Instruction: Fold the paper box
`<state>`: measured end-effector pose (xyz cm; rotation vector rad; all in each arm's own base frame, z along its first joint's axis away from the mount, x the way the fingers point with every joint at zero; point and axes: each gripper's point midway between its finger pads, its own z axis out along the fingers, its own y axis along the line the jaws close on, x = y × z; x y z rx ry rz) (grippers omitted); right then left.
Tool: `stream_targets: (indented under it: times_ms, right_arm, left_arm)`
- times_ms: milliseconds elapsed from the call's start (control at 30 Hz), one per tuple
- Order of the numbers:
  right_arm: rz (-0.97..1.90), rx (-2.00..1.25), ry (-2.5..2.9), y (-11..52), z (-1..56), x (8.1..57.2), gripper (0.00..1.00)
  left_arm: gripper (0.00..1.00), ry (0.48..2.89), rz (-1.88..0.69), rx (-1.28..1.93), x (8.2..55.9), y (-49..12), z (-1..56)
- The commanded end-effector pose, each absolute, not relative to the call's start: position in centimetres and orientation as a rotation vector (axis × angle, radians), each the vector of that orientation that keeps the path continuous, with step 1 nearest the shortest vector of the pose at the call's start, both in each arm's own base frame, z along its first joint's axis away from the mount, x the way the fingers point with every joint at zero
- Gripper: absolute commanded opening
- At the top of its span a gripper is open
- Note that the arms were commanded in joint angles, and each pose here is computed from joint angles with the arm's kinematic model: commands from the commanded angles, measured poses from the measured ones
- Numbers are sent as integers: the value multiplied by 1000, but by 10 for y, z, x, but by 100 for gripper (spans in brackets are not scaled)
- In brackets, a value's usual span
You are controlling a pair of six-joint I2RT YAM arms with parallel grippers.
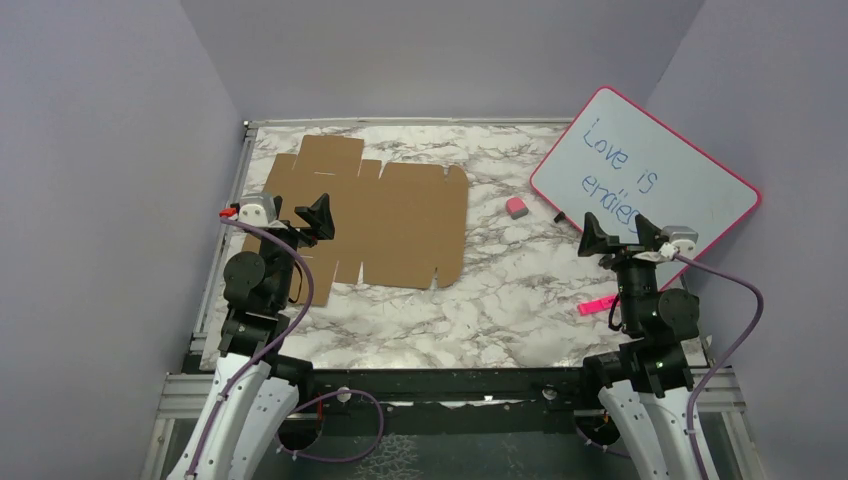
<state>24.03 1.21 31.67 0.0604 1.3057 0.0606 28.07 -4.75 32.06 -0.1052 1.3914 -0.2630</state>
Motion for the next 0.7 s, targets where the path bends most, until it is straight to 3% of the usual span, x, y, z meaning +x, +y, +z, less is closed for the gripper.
stream_targets:
  times_ms: [0,667]
  right_arm:
    - [63,42,1272,13,323,237,100]
    - [411,-136,1508,84,313,266,100]
  left_arm:
    - [99,1368,-294,-92,279,-52,324]
    - [99,1298,-315,-170,240,-36,341]
